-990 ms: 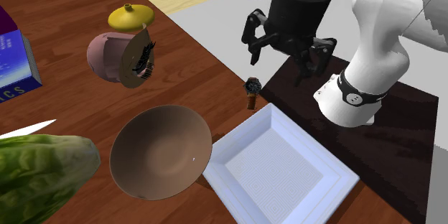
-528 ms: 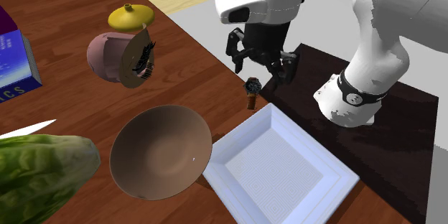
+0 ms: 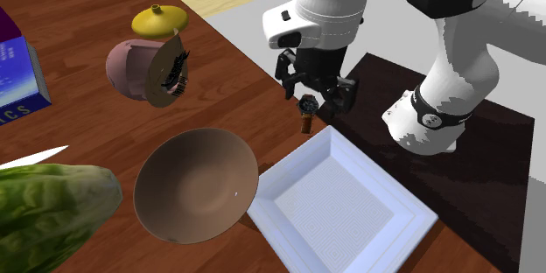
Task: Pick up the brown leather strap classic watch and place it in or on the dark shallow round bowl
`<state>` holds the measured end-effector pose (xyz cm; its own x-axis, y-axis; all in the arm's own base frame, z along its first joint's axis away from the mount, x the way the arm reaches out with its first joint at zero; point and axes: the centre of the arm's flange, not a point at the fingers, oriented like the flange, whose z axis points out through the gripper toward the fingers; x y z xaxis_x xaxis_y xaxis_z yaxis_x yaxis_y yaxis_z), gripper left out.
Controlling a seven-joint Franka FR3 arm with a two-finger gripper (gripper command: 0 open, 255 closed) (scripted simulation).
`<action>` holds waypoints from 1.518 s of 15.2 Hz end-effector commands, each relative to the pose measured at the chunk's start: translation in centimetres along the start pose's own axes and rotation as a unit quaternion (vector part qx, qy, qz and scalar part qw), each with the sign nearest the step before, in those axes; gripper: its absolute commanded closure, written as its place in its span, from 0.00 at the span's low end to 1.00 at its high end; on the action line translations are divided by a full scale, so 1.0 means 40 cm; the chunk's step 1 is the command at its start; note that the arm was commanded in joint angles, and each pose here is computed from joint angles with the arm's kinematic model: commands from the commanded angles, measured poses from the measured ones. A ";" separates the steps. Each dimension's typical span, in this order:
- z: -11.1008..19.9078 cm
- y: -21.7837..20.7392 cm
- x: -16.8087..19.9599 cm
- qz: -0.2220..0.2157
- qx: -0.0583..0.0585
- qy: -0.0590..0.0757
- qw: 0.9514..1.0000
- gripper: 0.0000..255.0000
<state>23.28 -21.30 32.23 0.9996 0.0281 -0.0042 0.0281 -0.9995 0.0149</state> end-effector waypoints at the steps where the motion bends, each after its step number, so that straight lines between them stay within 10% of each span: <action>1: 0.001 0.000 0.000 0.000 0.000 0.000 1.000 0.00; 5: 0.001 0.000 0.000 0.000 0.000 0.000 1.000 0.00; 6: 0.001 0.000 0.000 0.000 0.000 0.000 1.000 1.00; 23: -0.104 0.001 0.000 0.000 0.000 0.000 1.000 1.00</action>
<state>23.27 -21.30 35.94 0.9996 0.0280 -0.0033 0.0281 -0.9995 0.0154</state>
